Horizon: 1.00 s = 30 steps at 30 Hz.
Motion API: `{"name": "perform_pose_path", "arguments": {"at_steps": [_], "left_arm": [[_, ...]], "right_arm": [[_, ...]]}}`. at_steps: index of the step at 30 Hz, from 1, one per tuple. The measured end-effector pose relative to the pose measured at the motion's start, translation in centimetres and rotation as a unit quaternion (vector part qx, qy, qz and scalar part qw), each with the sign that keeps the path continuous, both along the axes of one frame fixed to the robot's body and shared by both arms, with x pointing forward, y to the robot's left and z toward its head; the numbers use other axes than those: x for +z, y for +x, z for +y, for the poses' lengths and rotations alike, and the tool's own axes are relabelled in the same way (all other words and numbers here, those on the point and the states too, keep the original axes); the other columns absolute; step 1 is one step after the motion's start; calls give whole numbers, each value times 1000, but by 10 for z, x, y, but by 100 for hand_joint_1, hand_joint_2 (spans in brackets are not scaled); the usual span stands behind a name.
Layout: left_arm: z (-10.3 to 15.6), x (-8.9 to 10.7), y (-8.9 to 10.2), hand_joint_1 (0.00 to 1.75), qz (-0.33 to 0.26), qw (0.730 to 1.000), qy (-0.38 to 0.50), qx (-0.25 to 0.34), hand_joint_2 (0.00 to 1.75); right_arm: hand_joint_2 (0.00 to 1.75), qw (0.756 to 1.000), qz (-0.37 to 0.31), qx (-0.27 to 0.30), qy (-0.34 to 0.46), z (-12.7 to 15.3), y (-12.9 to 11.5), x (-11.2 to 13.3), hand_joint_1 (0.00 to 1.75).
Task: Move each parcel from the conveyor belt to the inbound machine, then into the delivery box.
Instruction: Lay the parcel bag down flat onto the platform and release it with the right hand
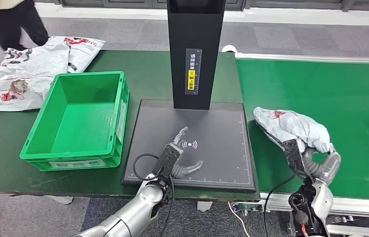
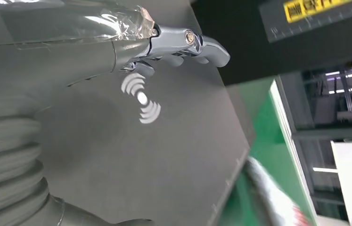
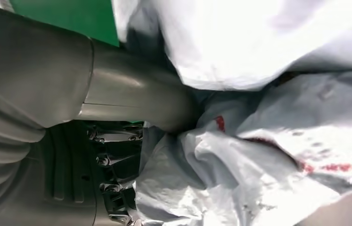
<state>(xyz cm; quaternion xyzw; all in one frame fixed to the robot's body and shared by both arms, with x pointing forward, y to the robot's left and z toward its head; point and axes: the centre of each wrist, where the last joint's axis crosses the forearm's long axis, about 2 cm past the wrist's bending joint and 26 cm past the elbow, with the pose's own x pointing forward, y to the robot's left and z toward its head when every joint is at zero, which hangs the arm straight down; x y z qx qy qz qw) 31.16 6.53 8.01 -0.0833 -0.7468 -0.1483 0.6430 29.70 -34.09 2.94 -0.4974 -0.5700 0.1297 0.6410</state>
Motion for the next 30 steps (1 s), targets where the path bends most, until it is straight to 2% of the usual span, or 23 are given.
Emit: {"name": "perform_pose_path", "arguments": {"at_steps": [6, 12, 20, 27, 30], "left_arm": [[13, -7, 1, 0, -4, 1000, 9, 18, 175], [17, -8, 3, 0, -6, 999, 6, 32, 175], [20, -8, 4, 0, -5, 999, 1, 41, 175], [23, -9, 6, 0, -3, 999, -3, 52, 175], [24, -8, 6, 0, -2, 998, -8, 57, 175]], "right_arm": [[175, 988, -132, 61, -49, 22, 17, 50, 175], [175, 968, -199, 130, -81, 63, 26, 86, 175], [175, 953, -232, 172, -90, 89, 25, 101, 175], [175, 937, -234, 239, -106, 137, 12, 105, 175], [175, 932, -210, 284, -85, 160, 7, 104, 175]]}}
